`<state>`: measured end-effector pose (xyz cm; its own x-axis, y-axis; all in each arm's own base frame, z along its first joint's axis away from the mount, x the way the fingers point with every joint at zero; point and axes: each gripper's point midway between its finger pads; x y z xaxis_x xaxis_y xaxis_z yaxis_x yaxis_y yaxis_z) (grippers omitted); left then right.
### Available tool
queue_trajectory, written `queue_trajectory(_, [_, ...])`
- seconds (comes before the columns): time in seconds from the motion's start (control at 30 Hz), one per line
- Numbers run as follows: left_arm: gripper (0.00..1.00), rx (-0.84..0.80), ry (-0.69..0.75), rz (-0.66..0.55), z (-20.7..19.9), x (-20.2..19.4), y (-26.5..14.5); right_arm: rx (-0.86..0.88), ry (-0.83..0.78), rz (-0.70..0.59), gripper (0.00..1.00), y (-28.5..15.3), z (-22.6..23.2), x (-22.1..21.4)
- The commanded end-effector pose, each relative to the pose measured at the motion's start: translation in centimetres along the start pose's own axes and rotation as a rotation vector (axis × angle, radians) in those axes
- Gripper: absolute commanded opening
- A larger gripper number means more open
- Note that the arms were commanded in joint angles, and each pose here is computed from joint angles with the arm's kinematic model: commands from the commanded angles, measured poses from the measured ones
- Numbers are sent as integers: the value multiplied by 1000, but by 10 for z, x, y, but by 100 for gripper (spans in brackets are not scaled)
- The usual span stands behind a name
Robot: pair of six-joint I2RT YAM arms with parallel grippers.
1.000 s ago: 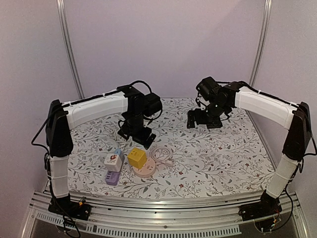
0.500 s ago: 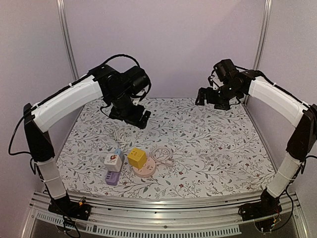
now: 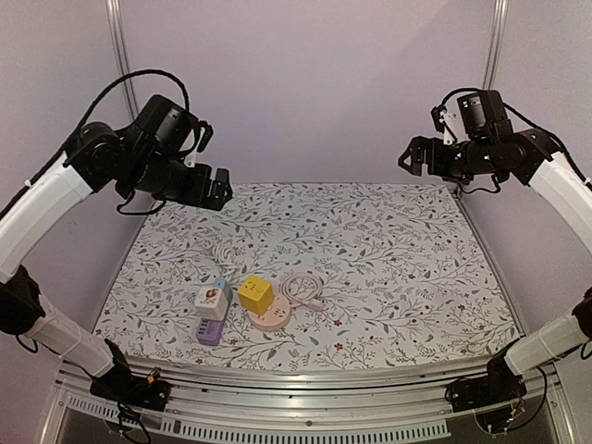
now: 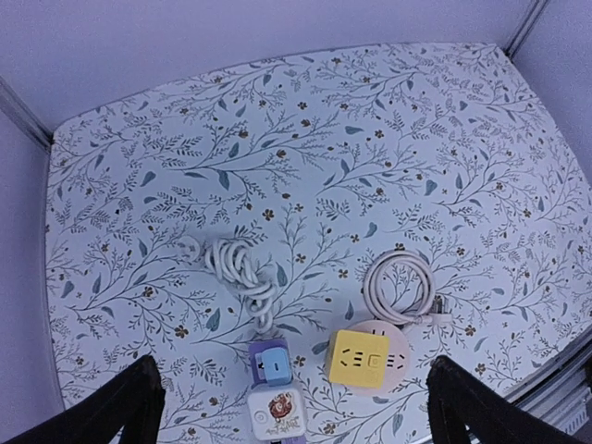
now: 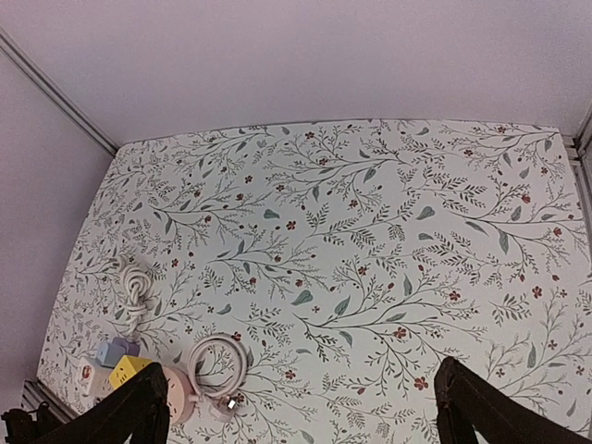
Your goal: Insert the plug
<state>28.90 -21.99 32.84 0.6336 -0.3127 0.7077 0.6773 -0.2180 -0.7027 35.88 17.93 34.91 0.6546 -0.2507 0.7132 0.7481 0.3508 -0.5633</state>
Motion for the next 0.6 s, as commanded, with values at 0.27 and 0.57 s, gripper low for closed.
queue_trajectory(0.27, [100,229,-207,-141,91,-36,-16,-101,88,0,99,-28,-50,-51])
queue_trajectory(0.57, [100,393,-282,-193,132,-53,-21,-170,109,-32,99,-56,-73,-63])
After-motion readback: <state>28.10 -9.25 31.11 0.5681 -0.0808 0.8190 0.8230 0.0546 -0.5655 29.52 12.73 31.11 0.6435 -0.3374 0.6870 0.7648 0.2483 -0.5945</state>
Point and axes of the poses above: each gripper's point midway between its finger pads, its own y axis out along the fingers, its own z axis along the line the jaws close on, x = y × z, and after that the axes turned 8 degrees about y, right-handed
